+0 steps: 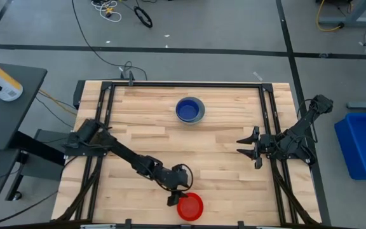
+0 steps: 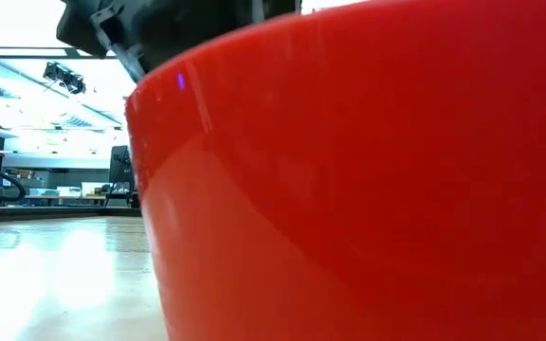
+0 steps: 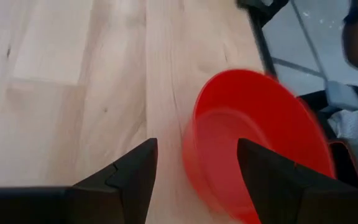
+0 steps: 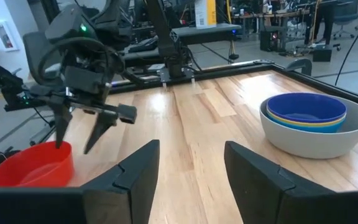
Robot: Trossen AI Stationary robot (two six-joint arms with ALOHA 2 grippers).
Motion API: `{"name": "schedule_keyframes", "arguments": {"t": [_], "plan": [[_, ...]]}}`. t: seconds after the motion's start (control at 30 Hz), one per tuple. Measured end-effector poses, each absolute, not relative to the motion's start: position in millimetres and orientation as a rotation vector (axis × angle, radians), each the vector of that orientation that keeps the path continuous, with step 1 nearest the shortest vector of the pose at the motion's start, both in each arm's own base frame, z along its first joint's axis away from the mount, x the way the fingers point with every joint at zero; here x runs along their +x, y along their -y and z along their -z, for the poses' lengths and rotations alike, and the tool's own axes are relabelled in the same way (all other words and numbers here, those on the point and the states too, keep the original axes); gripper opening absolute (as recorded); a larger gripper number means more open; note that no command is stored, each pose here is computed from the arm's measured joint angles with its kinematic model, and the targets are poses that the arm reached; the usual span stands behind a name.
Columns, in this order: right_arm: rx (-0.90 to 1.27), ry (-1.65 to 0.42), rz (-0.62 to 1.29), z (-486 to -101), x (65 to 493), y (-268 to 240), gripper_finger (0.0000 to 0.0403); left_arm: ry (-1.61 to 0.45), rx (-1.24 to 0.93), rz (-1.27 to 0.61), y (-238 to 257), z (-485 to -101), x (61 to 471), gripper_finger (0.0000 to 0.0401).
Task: Nest bowls inside each other
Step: Stack the red bowl on the dark blue bowl
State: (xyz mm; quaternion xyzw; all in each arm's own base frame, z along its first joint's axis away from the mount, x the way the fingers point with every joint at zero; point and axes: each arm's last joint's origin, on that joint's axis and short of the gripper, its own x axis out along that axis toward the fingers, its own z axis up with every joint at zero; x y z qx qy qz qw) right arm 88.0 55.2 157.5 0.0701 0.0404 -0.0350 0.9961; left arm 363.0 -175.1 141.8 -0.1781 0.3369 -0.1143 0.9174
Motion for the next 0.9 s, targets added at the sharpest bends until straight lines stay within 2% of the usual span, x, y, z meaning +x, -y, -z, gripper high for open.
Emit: {"name": "schedule_keyframes", "arguments": {"t": [0.33,0.77,0.9], "plan": [[0.141,-0.081,0.070,-157,88,-55,0.0194,-0.710,-0.387,0.217,175,-140,363,0.0215],[0.135,-0.086,0.071,-157,88,-55,0.0187,-0.737,-0.402,0.205,176,-116,367,0.0202],[0.134,-0.088,0.070,-157,88,-55,0.0185,-0.719,-0.382,0.192,175,-117,368,0.0178]]}}
